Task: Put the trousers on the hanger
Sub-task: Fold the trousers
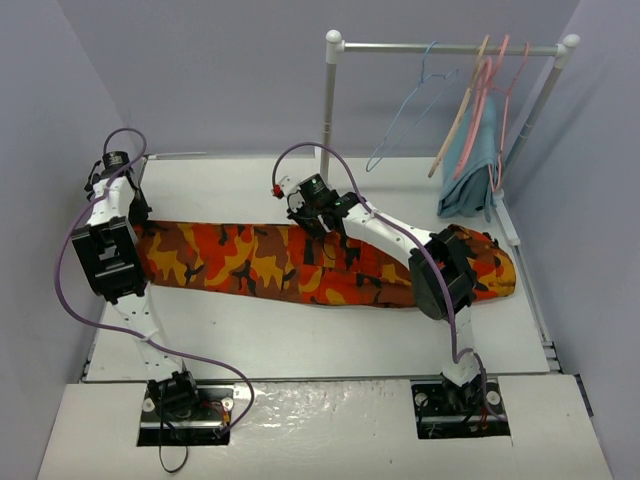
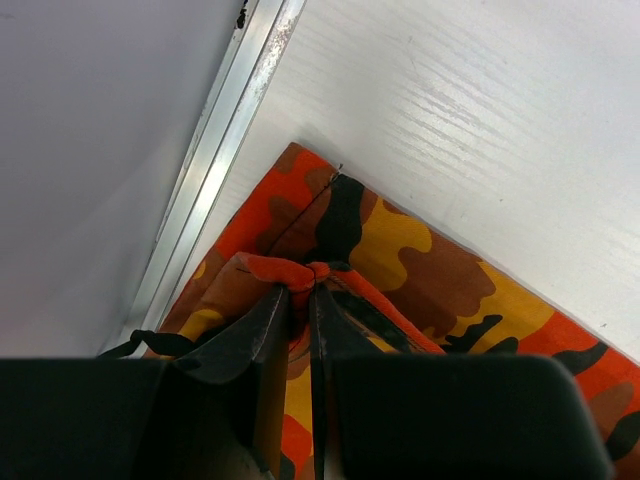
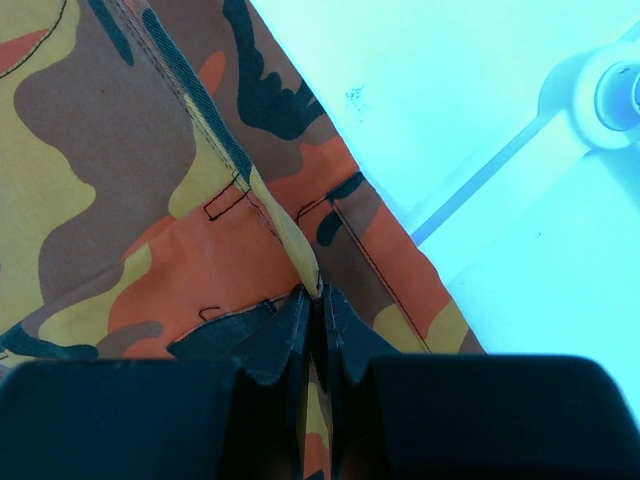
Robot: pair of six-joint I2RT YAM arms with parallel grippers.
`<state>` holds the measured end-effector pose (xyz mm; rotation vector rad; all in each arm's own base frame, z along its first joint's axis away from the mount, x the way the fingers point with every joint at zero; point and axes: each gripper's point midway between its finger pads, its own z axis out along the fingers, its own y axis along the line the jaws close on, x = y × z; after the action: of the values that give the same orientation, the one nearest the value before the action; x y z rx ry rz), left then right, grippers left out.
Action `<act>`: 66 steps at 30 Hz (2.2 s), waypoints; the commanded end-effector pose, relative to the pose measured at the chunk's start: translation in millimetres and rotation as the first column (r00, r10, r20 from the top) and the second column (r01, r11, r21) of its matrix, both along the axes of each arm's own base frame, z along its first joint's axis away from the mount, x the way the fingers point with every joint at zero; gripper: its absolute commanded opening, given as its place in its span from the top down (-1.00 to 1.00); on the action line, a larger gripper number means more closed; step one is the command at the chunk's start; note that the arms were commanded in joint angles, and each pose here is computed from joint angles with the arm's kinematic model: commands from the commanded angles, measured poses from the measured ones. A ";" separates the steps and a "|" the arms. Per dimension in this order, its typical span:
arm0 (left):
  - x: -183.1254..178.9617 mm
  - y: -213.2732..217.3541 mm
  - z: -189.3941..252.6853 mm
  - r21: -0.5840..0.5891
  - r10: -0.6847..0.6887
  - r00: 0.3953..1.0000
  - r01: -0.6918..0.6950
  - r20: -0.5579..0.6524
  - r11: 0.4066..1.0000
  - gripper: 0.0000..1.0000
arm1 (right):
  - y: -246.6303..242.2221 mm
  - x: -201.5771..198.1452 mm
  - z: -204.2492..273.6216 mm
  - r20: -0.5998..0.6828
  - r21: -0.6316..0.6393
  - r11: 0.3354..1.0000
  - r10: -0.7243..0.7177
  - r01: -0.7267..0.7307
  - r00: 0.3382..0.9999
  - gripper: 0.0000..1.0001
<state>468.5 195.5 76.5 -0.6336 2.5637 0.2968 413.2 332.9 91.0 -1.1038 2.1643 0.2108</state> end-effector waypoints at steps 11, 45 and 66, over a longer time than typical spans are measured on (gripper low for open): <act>28.5 33.0 56.3 0.124 0.054 0.985 -0.075 0.162 0.990 1.00 | -11.7 40.9 17.7 0.132 -0.056 0.993 -0.095 0.103 0.987 1.00; 19.5 -37.6 58.9 0.066 0.009 0.953 -0.030 0.304 0.997 -0.61 | -20.5 0.4 55.8 0.000 0.202 0.924 -0.330 0.323 0.944 -0.19; -109.0 -9.4 -56.4 -0.085 0.361 0.929 -0.367 -0.078 0.926 -0.56 | -60.4 -209.3 -123.1 -0.448 -0.073 0.935 -0.342 0.347 0.826 -0.24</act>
<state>404.2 160.4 26.0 -1.0181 2.4718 0.2011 279.1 257.0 8.9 -0.5195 2.5136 0.2495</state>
